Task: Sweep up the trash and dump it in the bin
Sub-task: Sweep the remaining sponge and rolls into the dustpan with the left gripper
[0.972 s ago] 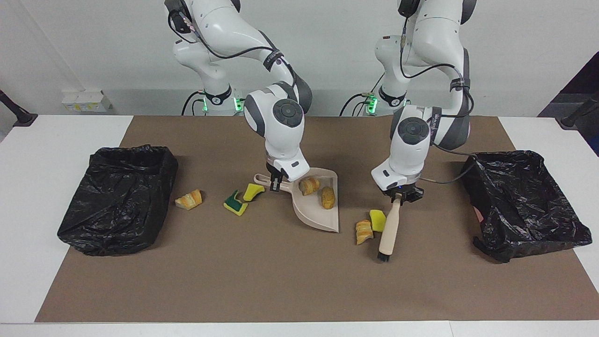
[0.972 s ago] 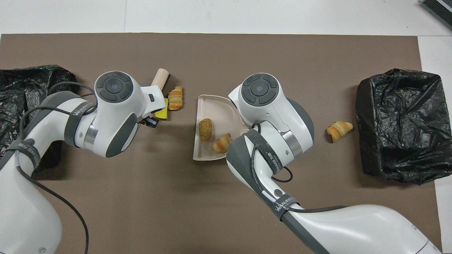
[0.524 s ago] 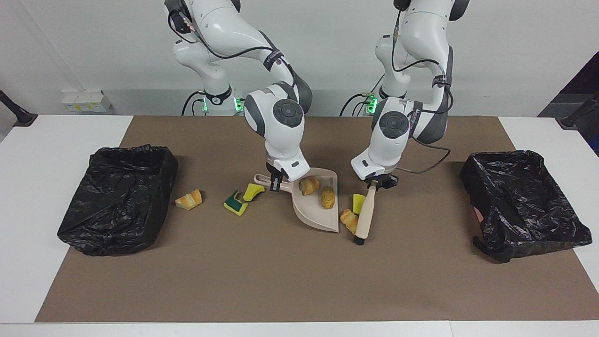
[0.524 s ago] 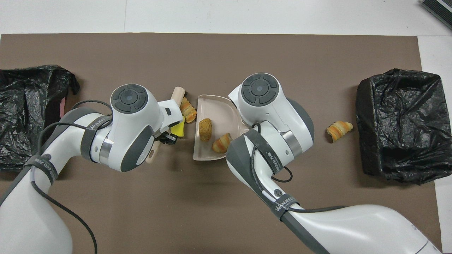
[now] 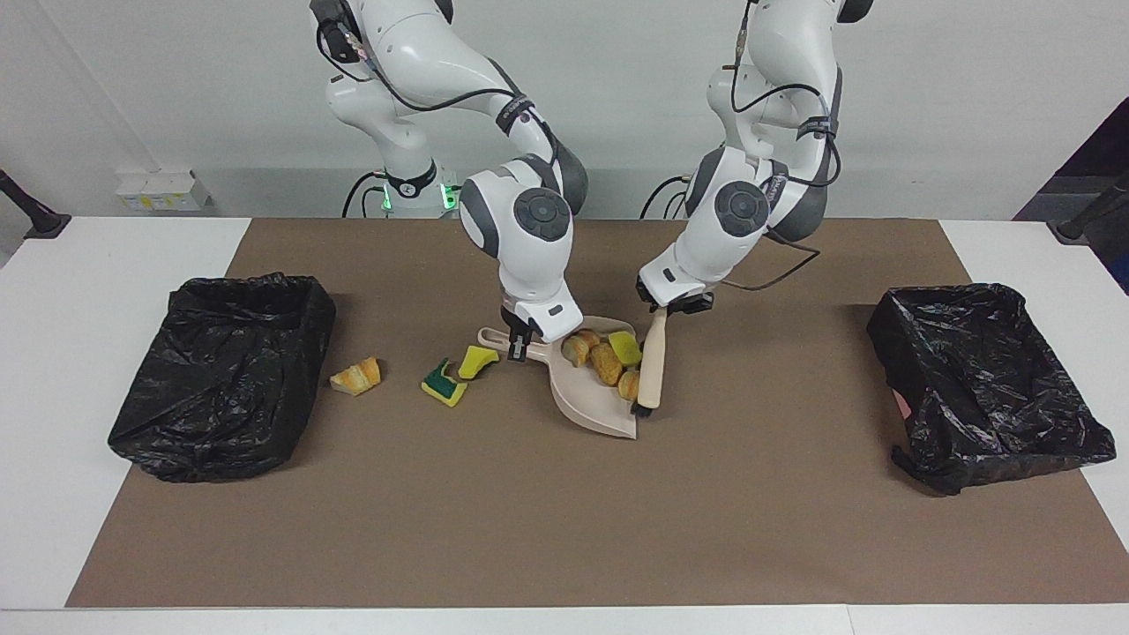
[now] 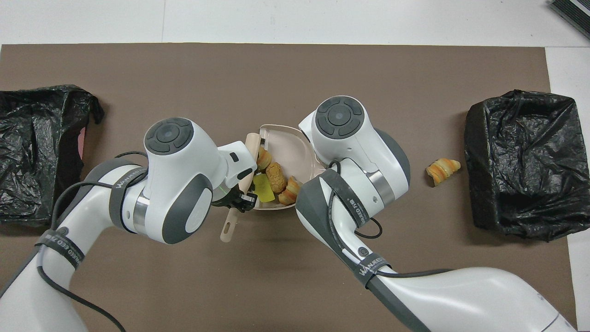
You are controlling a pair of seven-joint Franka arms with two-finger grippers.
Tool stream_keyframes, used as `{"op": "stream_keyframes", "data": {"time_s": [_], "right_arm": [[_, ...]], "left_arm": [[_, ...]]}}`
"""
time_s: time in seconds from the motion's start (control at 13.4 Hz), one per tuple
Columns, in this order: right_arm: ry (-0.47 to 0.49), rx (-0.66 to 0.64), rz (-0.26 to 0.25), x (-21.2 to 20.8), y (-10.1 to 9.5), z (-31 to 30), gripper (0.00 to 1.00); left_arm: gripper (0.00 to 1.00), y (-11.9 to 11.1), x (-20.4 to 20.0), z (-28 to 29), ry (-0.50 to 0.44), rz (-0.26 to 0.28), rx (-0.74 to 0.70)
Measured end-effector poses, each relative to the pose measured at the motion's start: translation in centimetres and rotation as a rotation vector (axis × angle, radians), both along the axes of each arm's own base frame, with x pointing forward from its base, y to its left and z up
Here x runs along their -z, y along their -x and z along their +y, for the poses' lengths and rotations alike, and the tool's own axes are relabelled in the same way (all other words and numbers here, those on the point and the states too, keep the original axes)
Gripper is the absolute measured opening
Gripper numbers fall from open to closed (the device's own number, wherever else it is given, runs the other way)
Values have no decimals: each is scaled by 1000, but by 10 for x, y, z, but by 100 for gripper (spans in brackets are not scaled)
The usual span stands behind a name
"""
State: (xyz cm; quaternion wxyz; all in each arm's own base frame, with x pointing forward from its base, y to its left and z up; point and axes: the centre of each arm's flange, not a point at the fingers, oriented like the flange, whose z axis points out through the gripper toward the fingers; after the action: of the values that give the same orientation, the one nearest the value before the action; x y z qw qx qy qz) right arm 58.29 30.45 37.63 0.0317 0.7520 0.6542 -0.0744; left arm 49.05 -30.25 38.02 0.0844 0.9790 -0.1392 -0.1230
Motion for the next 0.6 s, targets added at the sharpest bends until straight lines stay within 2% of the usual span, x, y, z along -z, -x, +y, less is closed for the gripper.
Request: {"op": "stream_keyframes", "data": {"time_s": [0.22,0.45,0.6], "right_arm": [[1,0,1,1,0,0,31],[-22,5,-28,2,-3,0,31],[-66,28,-42,6,-8,-2,31]], "left_arm": [[26,2,-22,1,31,-8,-58],[26,-12,-51,46,43,-18,-165],[26,-15,-48,70,34,-5,-212]]}}
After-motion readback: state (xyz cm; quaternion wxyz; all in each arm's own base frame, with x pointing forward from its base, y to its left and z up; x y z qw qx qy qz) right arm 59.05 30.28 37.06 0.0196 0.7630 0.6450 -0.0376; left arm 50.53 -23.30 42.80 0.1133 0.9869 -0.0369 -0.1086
